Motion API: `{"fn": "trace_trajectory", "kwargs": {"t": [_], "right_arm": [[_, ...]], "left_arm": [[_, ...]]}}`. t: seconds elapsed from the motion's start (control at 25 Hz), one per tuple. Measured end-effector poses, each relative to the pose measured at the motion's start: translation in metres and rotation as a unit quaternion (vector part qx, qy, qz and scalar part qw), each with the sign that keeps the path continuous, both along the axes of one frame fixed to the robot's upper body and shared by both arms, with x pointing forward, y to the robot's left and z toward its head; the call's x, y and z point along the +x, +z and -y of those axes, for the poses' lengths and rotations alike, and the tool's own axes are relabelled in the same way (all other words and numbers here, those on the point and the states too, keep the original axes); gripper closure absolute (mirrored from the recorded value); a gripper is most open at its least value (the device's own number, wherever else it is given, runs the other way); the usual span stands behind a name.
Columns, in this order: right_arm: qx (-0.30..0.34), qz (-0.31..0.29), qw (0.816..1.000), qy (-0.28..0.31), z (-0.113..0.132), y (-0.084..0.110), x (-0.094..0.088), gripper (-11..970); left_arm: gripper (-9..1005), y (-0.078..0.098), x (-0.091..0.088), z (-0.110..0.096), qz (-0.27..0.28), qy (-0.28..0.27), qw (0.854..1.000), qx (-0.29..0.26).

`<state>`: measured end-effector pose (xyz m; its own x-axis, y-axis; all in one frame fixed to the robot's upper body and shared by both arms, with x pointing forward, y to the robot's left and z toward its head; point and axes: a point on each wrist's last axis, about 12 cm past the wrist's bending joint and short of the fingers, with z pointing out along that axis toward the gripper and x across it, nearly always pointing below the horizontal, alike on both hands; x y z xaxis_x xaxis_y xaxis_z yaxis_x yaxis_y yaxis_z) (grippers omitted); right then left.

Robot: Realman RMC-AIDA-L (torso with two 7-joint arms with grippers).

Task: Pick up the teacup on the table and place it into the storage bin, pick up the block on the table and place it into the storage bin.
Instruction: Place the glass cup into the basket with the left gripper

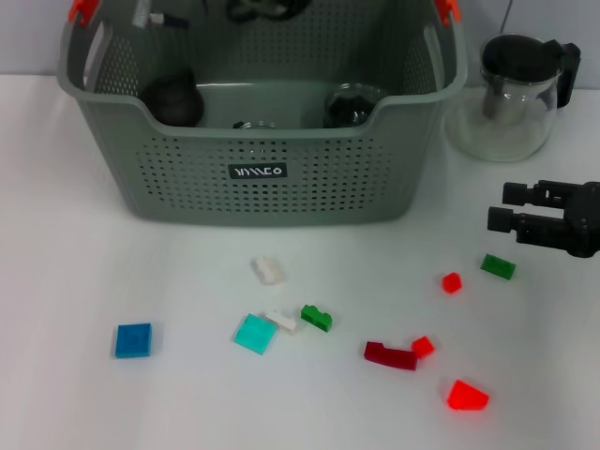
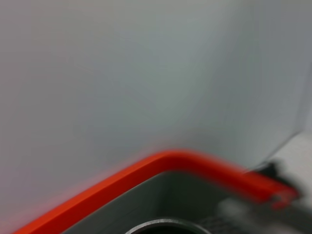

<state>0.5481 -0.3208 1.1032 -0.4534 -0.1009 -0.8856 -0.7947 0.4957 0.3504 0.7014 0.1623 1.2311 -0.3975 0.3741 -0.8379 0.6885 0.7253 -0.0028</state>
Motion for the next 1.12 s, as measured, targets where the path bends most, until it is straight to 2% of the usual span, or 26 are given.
{"fn": "trace_trajectory", "kwargs": {"t": [0.12,0.4,1.04,1.12], "right_arm": [[0.000,0.002,1.000,0.003,-0.002,0.001,0.002,293],[-0.001,0.004,1.000,0.007,-0.004,0.003,0.004,293],[-0.007,0.001,1.000,0.010,-0.004,0.002,0.004,291],[-0.007,0.000,1.000,0.010,-0.004,0.002,0.004,291]], "left_arm": [[947,-0.016,0.011,0.011,0.001,0.027,0.998,0.054],[944,-0.037,0.009,0.026,0.012,0.032,0.993,0.110],[936,-0.057,-0.001,0.037,0.013,0.022,0.988,0.150],[851,-0.058,-0.001,0.036,0.012,0.023,0.988,0.150]]}}
